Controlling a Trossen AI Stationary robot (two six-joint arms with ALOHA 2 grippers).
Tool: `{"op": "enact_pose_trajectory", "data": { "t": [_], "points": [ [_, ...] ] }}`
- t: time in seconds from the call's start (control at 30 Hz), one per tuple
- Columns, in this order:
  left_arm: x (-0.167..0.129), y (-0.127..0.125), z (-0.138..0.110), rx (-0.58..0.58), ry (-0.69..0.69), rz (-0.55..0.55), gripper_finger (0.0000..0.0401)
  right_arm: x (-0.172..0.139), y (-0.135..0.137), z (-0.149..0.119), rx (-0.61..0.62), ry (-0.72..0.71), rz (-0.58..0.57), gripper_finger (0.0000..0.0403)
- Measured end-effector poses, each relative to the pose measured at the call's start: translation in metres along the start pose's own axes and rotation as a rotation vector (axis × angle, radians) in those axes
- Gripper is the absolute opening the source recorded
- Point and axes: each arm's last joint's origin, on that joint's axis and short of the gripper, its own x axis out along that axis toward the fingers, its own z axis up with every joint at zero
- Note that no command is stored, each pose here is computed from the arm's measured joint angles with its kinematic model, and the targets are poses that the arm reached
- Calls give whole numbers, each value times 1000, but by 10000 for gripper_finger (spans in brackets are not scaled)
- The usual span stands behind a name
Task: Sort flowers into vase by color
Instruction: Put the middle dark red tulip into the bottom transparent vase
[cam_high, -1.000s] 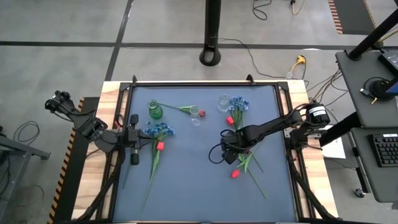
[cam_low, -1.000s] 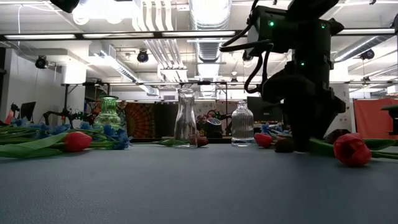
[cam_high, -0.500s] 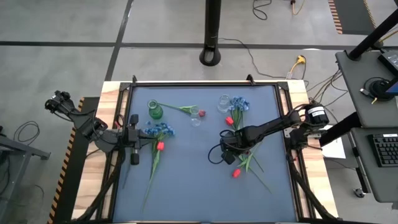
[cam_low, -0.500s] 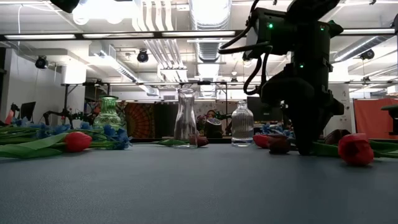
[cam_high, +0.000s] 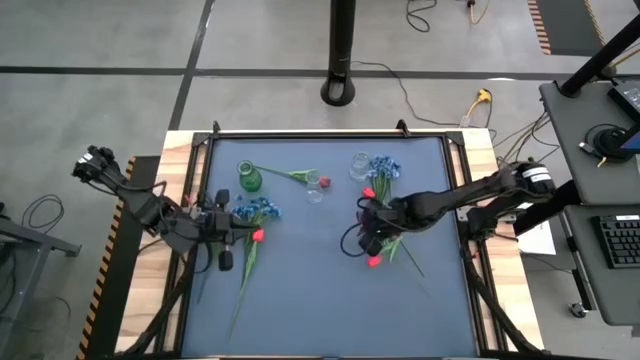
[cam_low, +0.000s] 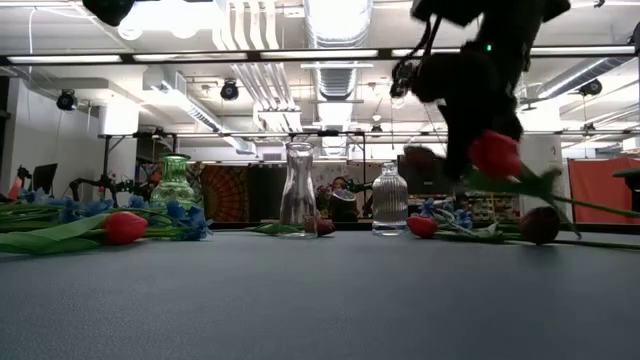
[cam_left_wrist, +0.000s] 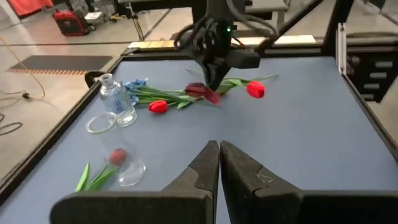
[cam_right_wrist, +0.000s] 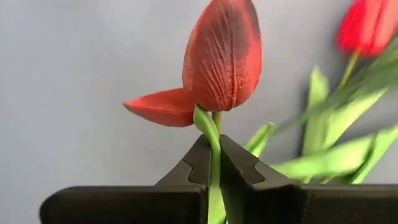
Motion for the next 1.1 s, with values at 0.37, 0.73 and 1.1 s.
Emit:
{"op": "enact_pose_trajectory", "data": {
  "t": [0.37,0.73,1.1],
  "points": [
    [25,-24,10,26,-106,67,0,-21,0,11,-327,-506,156,13],
    [25,-36,20,341,-198,-259,0,-6,-15,-10,-484,-806,287,13],
    [14,-22,28,421,-253,-283,0,-37,-5,2,-450,-1130,522,13]
  ]
}}
